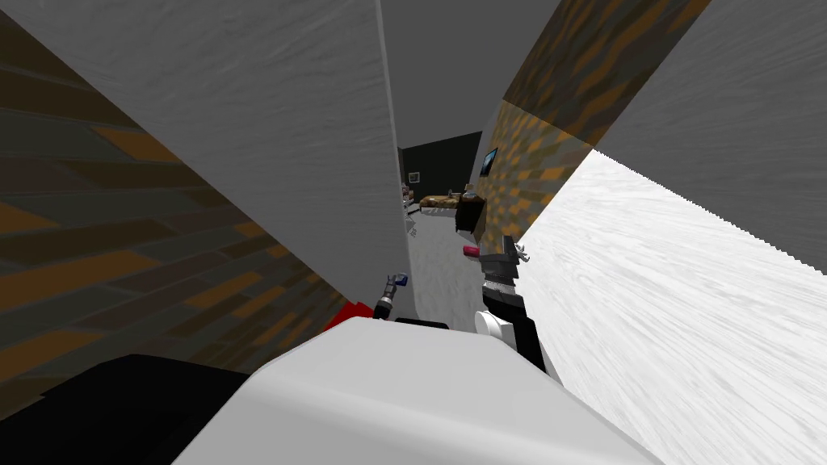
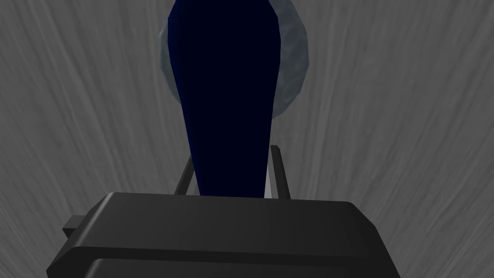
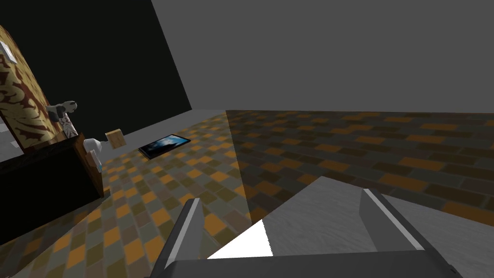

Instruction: Push the door open

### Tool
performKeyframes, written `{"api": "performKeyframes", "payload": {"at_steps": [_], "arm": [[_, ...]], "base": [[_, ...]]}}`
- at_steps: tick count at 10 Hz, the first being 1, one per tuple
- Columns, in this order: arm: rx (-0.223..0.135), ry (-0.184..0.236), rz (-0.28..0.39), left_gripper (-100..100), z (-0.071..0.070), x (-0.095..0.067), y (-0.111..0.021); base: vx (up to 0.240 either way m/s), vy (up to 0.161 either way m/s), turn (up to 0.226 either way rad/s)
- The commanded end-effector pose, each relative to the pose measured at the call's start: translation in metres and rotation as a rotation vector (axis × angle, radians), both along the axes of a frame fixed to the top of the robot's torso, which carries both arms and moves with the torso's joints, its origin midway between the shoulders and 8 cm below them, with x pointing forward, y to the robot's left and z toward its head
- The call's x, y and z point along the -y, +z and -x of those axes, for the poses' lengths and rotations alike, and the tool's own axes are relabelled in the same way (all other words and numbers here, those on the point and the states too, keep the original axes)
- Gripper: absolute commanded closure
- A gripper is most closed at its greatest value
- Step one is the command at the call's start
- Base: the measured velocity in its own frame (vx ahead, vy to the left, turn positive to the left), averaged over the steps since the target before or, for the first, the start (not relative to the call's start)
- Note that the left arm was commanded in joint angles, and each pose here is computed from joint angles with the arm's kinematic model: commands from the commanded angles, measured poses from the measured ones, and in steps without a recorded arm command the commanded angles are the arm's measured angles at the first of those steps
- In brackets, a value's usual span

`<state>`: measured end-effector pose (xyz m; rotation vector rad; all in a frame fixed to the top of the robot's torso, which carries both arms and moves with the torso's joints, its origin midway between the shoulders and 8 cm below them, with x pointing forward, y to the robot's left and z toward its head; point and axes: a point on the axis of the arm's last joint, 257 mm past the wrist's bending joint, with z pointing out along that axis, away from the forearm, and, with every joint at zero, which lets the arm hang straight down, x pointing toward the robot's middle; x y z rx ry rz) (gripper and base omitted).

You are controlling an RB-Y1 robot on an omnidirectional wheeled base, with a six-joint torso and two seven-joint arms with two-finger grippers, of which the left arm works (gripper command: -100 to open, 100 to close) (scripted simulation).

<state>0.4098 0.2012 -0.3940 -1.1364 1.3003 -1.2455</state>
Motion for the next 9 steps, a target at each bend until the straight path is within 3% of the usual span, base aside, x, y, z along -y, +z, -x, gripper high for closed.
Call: {"api": "performKeyframes", "payload": {"at_steps": [1,9], "arm": [[0.006,0.033,-0.010,100,-0.003,-0.018,0.002],[0.008,0.168,0.012,100,-0.011,-0.062,0.003]], "base": [[0.139,-0.101,0.076],[0.171,-0.121,0.084]]}}
